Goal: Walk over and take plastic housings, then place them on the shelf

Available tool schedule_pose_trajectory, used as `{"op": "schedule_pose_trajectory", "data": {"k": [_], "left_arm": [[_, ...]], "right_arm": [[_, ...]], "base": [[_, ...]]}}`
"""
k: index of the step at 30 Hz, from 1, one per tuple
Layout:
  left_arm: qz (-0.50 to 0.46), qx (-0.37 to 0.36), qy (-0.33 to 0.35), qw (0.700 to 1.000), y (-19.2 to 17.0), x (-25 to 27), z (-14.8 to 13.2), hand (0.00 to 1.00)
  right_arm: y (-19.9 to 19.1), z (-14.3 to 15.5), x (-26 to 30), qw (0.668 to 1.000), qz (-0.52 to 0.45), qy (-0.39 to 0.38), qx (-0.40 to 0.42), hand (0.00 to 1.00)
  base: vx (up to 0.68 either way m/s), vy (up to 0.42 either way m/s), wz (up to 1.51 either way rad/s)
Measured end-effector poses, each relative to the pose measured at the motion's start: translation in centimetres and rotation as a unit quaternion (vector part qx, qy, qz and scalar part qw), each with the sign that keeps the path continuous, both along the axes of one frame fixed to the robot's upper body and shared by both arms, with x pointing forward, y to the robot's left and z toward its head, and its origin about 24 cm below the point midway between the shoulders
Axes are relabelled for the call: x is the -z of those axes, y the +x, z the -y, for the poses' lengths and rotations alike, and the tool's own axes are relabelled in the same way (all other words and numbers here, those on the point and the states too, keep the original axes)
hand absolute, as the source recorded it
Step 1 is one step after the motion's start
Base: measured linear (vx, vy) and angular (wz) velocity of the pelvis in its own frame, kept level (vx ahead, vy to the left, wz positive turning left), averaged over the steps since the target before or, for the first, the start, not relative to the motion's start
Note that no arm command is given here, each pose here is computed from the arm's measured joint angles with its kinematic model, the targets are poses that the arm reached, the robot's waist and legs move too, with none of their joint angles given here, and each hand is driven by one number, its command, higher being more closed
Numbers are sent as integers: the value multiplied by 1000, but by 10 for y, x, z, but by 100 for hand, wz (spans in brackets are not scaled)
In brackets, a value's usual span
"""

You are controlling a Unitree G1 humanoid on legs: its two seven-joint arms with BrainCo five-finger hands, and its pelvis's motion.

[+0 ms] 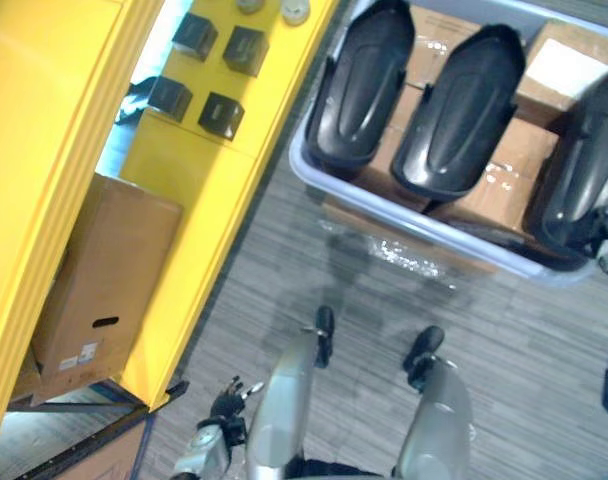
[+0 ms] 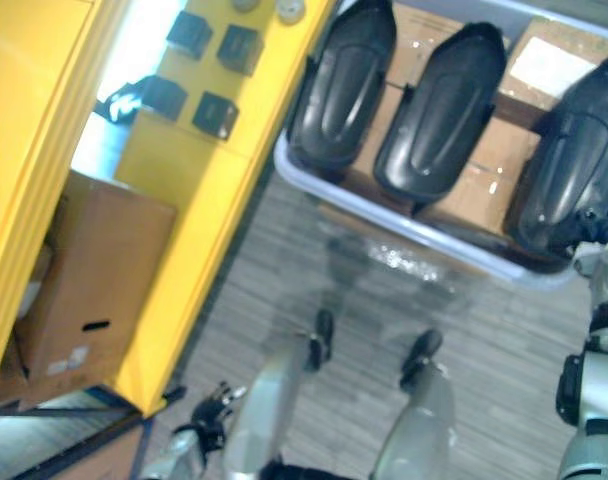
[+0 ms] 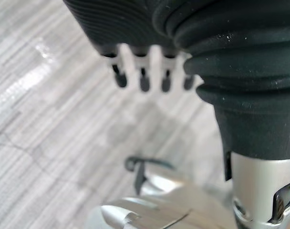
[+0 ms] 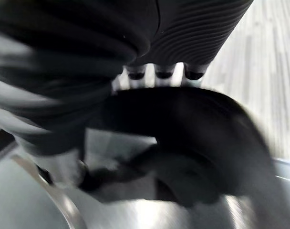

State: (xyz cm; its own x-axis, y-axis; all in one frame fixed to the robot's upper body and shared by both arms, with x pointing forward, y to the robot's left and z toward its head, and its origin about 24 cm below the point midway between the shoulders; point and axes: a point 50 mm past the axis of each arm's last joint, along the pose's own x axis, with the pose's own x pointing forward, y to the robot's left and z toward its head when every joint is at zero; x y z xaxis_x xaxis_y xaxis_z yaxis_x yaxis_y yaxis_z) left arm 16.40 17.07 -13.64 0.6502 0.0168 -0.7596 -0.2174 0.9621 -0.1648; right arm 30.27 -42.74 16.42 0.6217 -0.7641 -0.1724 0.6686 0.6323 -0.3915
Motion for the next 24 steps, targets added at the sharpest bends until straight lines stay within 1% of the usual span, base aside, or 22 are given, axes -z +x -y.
{"op": "schedule_pose_trajectory", "data": {"k": [3, 8, 11, 14, 15, 17, 20, 24], "left_arm": [[2, 3, -7, 1000, 0, 0, 1, 0], [5, 1, -8, 1000, 1, -1, 1, 0], [24, -7, -9, 1000, 4, -4, 1, 0], [55, -45, -31, 997, 12, -12, 4, 0], [64, -50, -37, 996, 15, -14, 5, 0], [96, -70, -62, 991, 25, -23, 8, 0], [137, -105, -83, 981, 37, -36, 4, 0], [187, -144, -90, 968, 46, -55, -7, 0]], "right_arm": [[-1, 2, -2, 1000, -11, -21, 4, 100], [3, -2, -3, 996, -38, -80, -6, 100], [6, -7, -2, 991, -47, -124, -2, 100], [8, -15, -4, 979, -35, -200, 10, 100], [9, -17, -6, 977, -27, -211, 7, 100], [12, -28, -18, 962, -4, -272, 1, 100], [18, -42, -18, 952, 11, -307, -6, 100], [20, -58, -18, 943, 37, -330, -13, 100]], "base": [[-9, -11, -2], [0, 0, 0], [0, 0, 0], [0, 0, 0], [0, 0, 0], [0, 0, 0], [5, -15, 13], [41, -23, 18]]}}
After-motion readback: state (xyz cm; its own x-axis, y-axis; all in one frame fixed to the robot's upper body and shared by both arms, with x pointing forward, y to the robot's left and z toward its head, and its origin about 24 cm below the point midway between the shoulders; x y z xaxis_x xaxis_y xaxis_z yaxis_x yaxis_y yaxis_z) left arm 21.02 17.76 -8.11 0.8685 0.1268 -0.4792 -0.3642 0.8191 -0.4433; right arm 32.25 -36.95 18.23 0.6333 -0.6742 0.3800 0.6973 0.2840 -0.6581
